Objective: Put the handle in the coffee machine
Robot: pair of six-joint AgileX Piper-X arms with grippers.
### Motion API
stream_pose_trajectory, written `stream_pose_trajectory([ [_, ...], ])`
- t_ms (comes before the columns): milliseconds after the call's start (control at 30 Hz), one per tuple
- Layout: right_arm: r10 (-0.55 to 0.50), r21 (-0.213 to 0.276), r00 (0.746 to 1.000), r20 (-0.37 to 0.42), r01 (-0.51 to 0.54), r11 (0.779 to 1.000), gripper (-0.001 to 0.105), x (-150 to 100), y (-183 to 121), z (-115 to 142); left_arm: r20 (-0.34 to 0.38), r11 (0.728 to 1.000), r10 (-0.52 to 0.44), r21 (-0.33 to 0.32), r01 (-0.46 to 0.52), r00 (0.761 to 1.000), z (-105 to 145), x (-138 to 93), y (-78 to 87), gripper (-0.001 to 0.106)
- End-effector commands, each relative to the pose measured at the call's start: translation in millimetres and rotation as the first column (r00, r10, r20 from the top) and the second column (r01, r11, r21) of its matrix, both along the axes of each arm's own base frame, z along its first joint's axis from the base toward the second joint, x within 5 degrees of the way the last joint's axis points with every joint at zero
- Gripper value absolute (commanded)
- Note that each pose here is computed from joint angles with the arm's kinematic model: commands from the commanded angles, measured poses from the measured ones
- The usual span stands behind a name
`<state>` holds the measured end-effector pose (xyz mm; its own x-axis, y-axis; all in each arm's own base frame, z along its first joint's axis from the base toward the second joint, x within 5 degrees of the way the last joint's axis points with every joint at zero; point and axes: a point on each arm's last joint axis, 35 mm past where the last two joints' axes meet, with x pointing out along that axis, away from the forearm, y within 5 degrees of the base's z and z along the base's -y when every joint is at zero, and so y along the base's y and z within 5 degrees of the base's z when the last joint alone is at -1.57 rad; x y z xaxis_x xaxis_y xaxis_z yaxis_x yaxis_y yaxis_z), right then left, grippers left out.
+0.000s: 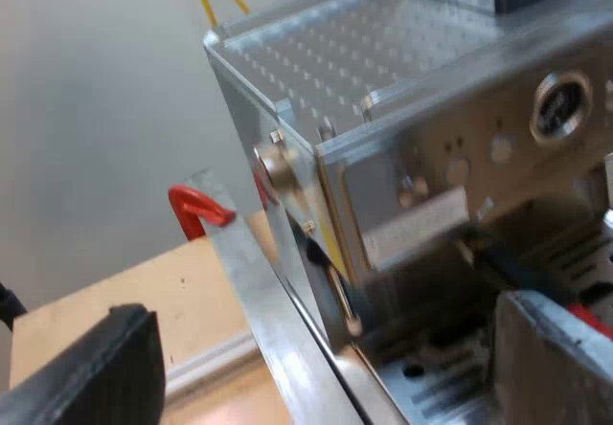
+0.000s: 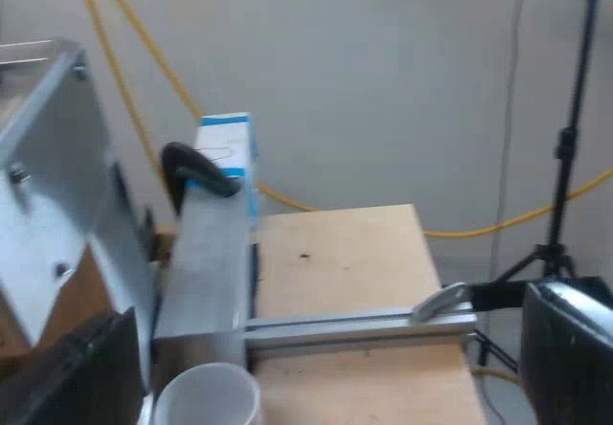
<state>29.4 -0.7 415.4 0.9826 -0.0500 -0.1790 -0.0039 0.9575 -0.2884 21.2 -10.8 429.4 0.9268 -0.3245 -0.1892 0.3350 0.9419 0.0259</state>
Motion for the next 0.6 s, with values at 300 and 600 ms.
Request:
stream_pose_trajectory([
  [300,0.084,-0.003,0.996,0.035,-0.084,0.996,0.08,-43.1,11.9,-47.3,0.008,1.0,-0.014,-0.003,0.014,1.0,-49.6,-56.1,2.8,0.072],
  [600,0.229,0.057,0.972,-0.041,-0.227,0.972,0.08,-43.0,17.0,-58.6,-0.079,0.997,-0.078,-0.011,0.078,0.994,-61.0,-63.0,1.0,0.072],
])
